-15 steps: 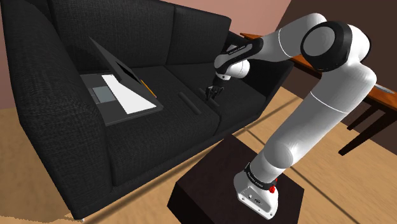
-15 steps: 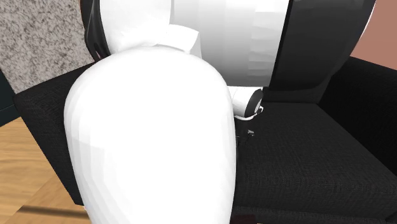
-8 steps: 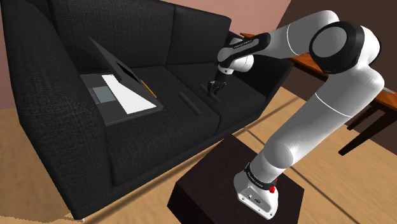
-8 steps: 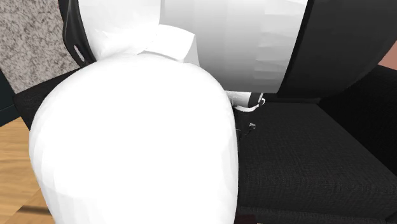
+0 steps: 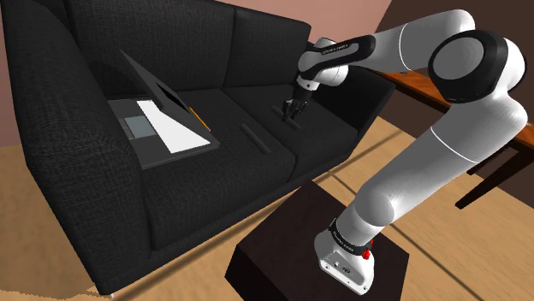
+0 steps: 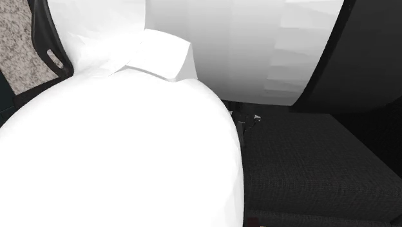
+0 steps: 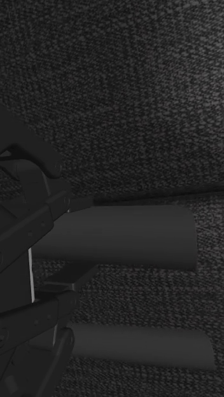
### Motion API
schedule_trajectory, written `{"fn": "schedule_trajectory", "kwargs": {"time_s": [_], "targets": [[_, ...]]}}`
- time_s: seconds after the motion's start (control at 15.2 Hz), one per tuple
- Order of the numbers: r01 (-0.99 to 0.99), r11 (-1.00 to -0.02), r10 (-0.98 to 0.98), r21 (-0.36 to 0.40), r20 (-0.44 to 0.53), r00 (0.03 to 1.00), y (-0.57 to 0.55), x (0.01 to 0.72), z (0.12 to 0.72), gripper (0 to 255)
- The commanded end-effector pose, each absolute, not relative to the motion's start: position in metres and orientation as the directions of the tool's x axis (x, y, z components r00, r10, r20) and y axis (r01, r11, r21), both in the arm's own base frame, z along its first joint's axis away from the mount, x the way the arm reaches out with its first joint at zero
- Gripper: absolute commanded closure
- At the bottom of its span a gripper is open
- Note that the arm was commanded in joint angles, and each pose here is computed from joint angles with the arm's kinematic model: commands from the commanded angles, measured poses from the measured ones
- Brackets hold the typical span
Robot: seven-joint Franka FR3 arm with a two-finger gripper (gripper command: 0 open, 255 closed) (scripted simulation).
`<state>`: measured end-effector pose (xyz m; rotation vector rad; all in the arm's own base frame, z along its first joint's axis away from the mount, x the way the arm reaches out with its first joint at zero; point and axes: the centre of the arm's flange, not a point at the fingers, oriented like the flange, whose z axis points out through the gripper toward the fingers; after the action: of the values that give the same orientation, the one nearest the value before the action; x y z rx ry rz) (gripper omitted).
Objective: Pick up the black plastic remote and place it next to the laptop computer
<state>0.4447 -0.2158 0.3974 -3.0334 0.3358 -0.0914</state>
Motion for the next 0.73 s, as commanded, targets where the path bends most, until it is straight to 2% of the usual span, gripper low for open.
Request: {"fn": "schedule_trajectory", "kwargs": {"time_s": [0.0,0.66], "targets": [[-0.215,-0.972,-0.221,-0.094,0.049,0.974,-0.216,0.445,0.408,255],[-0.215,-0.972,-0.221,-0.094,0.049,0.974,-0.216,0.445,0.461,255]]}}
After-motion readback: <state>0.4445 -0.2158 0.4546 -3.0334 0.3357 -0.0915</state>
